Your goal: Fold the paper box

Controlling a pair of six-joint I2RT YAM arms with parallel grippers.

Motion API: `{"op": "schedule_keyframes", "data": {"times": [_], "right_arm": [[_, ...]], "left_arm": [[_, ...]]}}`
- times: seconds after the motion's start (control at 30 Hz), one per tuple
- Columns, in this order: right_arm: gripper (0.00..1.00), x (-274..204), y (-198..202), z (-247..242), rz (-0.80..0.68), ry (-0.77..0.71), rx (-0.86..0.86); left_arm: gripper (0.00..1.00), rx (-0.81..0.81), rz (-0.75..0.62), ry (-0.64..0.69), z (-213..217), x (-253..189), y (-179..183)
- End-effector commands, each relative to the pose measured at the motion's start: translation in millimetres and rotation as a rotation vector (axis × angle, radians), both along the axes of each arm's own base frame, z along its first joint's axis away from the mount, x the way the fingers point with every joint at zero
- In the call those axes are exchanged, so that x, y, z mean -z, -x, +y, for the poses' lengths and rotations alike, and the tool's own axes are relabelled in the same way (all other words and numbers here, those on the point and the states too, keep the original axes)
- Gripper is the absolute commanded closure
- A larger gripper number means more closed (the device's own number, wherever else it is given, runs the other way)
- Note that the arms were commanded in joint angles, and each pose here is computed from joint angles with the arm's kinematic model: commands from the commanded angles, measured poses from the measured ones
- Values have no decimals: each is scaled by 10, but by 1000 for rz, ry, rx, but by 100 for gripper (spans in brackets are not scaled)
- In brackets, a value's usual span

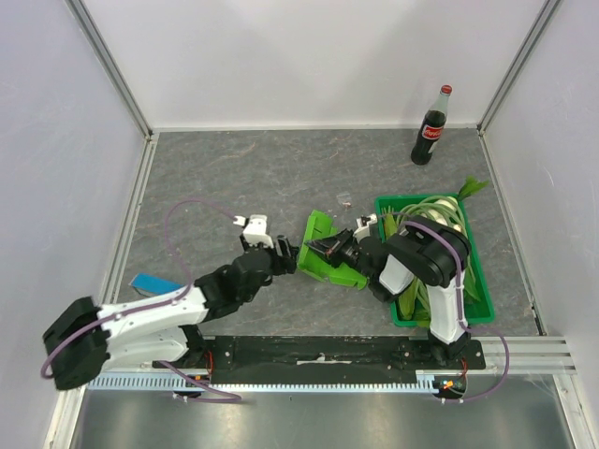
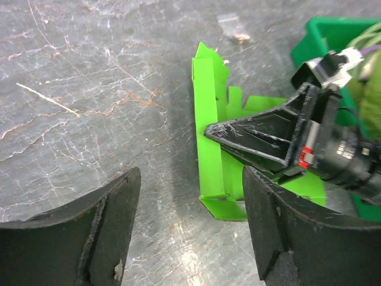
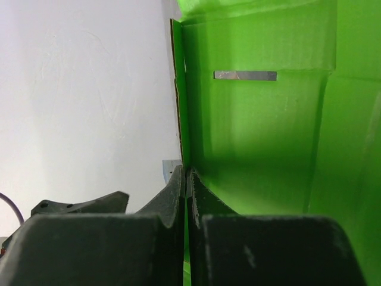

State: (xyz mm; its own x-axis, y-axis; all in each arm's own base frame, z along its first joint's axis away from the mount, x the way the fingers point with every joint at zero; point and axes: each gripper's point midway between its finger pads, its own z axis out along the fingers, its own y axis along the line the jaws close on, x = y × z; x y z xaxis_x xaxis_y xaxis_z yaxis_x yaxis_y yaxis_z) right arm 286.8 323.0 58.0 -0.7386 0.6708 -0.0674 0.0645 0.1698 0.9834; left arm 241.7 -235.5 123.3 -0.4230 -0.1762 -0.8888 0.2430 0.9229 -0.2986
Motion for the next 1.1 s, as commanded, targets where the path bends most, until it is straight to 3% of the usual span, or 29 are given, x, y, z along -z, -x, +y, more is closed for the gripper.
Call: {"op": "schedule_keyframes", "data": {"times": [0.0, 0.23, 0.37, 0.53, 0.67, 0.73, 0.87, 1.07], "right_arm": [[100, -305, -77, 82, -99, -23, -11], [100, -819, -239, 296, -155, -65, 9], [100, -922, -294, 367, -154, -76, 47], [100, -991, -339, 413, -155, -117, 116], [100, -986, -344, 515, -161, -121, 116], [100, -964, -328, 520, -158, -113, 112], [97, -854, -309, 553, -130, -55, 91], [95, -840, -288, 577, -128, -17, 58]], "left_arm": [[26, 42, -5, 115, 128, -149, 114], [23, 41, 49, 221, 312, -266, 205], [22, 47, 9, 282, 372, -555, 160], [22, -7, 18, 218, 499, -583, 36], [18, 53, -45, 142, 391, -665, -155], [19, 156, -51, 109, 224, -664, -170], [34, 242, -91, -52, 158, -469, -262], [31, 274, -106, -213, 122, -283, -443]]}}
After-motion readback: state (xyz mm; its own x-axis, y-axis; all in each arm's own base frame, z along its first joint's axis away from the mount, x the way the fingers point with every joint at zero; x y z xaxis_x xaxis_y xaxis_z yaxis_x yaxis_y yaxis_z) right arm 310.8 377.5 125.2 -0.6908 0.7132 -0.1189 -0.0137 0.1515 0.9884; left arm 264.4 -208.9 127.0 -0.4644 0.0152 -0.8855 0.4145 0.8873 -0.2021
